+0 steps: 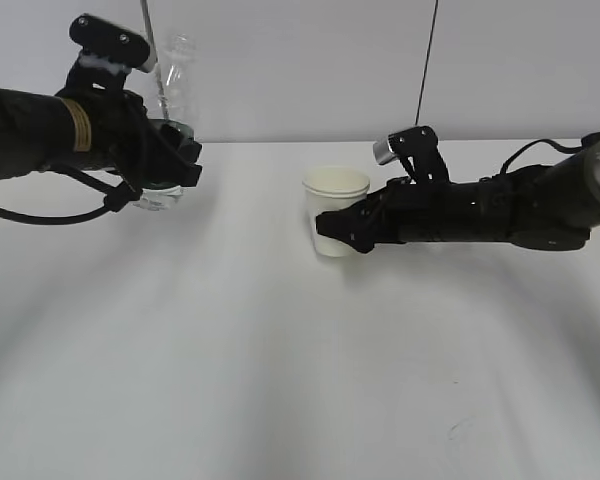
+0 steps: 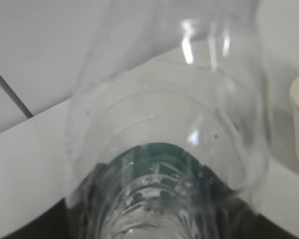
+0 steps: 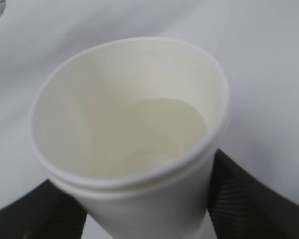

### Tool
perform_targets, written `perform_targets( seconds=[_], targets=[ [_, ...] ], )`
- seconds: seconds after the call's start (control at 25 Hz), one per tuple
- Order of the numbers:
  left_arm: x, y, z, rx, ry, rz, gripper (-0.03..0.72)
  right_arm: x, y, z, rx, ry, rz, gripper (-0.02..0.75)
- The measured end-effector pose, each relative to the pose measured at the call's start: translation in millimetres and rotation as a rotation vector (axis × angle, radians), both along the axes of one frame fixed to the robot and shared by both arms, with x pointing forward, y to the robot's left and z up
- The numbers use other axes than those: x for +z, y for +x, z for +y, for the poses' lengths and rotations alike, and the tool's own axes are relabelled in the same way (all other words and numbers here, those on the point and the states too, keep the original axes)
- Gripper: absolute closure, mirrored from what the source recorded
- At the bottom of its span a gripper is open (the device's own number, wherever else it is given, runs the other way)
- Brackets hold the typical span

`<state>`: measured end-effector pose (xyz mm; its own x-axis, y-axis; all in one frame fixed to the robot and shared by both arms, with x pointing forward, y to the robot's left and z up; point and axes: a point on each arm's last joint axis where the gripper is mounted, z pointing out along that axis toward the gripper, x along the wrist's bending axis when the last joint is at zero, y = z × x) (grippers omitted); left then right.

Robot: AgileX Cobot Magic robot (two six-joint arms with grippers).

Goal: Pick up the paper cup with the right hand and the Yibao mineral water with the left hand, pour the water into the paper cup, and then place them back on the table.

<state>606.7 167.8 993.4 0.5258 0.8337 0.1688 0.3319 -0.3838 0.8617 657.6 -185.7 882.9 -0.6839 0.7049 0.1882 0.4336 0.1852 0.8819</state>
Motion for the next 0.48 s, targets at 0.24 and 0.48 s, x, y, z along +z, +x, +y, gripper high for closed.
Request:
perform_targets(
  seconds=[0.24,0.48],
  targets=[
    [-22.1,11.1,5.2,-0.016,-0.075,0.012,0.353,-0.7,1.3,-1.5,-0.009,-0.026,-0.02,0.217],
    [-45.1,23.1,17.7,-0.025,-0.153,0.011,0.353,2.5,6.1,-3.8,-0.064,-0.009,-0.058,0.217]
  ],
)
